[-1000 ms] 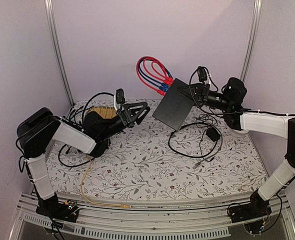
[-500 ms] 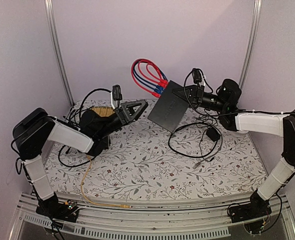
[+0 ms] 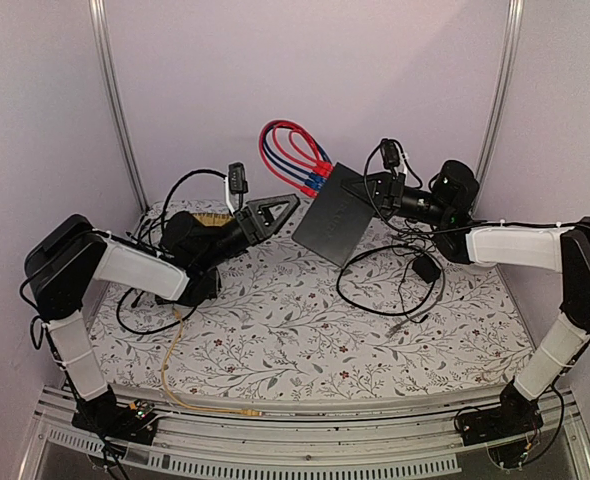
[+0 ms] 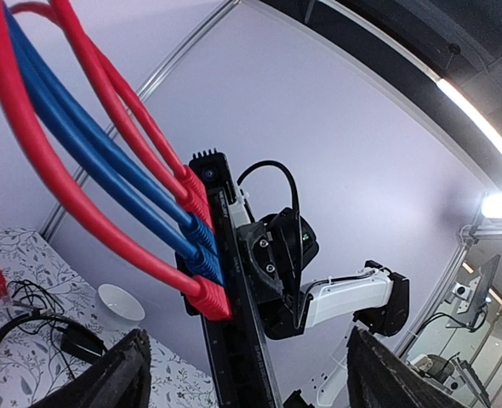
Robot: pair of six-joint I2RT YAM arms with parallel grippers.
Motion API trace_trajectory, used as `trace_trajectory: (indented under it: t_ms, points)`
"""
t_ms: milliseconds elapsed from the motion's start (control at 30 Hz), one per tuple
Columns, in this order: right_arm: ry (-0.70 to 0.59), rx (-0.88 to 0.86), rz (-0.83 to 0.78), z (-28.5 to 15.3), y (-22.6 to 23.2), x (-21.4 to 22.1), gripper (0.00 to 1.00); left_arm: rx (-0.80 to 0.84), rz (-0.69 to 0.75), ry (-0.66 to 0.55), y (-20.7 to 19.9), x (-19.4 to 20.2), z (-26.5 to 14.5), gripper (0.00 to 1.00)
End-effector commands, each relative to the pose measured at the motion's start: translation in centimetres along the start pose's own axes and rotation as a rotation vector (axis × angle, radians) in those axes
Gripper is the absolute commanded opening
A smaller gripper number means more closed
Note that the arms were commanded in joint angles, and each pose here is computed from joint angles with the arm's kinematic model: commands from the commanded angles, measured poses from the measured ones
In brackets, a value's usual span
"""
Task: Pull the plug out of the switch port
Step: Pull the connector from the switch port.
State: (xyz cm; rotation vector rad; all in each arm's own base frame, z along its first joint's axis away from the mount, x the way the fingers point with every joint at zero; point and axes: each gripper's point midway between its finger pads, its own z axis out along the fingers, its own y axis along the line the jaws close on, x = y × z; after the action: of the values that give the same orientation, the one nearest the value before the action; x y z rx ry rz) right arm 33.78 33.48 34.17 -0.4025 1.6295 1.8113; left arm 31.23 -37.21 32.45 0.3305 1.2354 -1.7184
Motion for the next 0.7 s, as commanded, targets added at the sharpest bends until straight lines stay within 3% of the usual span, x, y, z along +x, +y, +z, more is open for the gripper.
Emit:
trace_trajectory:
  t_ms: [0,433,667]
  points:
    - [-0.080,-0.120,-0.143,0.5,4.7,-2.7,0.02,0.017,0.028,0.002,-0.8,-0.3,0.7,0.78]
    - [-0.075,-0.135,-0.143,0.9,4.6,-2.7,0.02,0.029,0.028,0.023,-0.5,0.1,1.8,0.64]
    - [-0.071,-0.144,-0.140,1.1,4.5,-2.8,0.02,0.024,0.023,0.034,-0.1,0.4,2.2,0.61]
